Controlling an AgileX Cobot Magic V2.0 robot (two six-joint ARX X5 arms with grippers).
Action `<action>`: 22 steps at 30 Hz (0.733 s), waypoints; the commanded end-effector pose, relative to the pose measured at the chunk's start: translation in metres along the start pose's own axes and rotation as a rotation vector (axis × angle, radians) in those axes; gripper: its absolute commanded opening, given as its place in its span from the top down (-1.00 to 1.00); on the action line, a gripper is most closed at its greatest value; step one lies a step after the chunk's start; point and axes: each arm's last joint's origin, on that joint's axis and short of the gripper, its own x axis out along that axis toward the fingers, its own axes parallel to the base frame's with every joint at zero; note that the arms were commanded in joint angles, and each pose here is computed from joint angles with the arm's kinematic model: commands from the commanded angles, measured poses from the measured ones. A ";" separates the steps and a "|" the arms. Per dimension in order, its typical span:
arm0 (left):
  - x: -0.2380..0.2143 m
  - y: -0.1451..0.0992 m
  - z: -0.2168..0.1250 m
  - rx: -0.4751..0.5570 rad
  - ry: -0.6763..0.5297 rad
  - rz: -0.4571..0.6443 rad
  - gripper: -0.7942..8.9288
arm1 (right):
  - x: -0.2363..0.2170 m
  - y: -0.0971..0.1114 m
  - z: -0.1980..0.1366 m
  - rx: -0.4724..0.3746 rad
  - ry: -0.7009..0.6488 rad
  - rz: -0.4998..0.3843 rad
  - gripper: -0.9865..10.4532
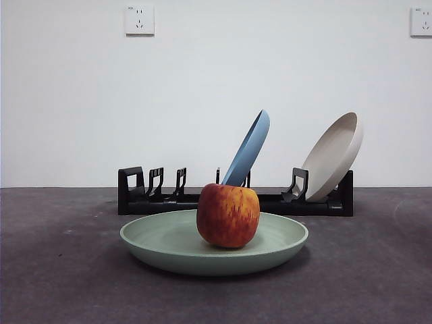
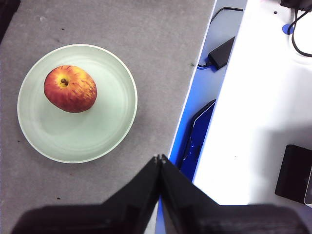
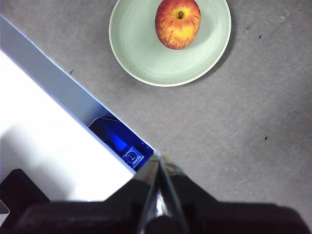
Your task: Take the green plate from the plate rack,put the plate on the table,take the apple from the table,put the apple in the plate
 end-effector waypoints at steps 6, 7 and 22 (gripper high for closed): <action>0.001 0.001 0.003 -0.010 -0.030 0.006 0.84 | 0.001 0.000 -0.001 0.004 0.000 -0.001 0.82; 0.001 0.002 0.004 -0.012 -0.036 0.010 0.84 | 0.001 0.000 -0.001 0.004 -0.001 -0.001 0.82; -0.094 0.075 0.000 -0.148 -0.771 0.411 0.84 | 0.001 0.000 -0.001 0.004 -0.002 -0.001 0.82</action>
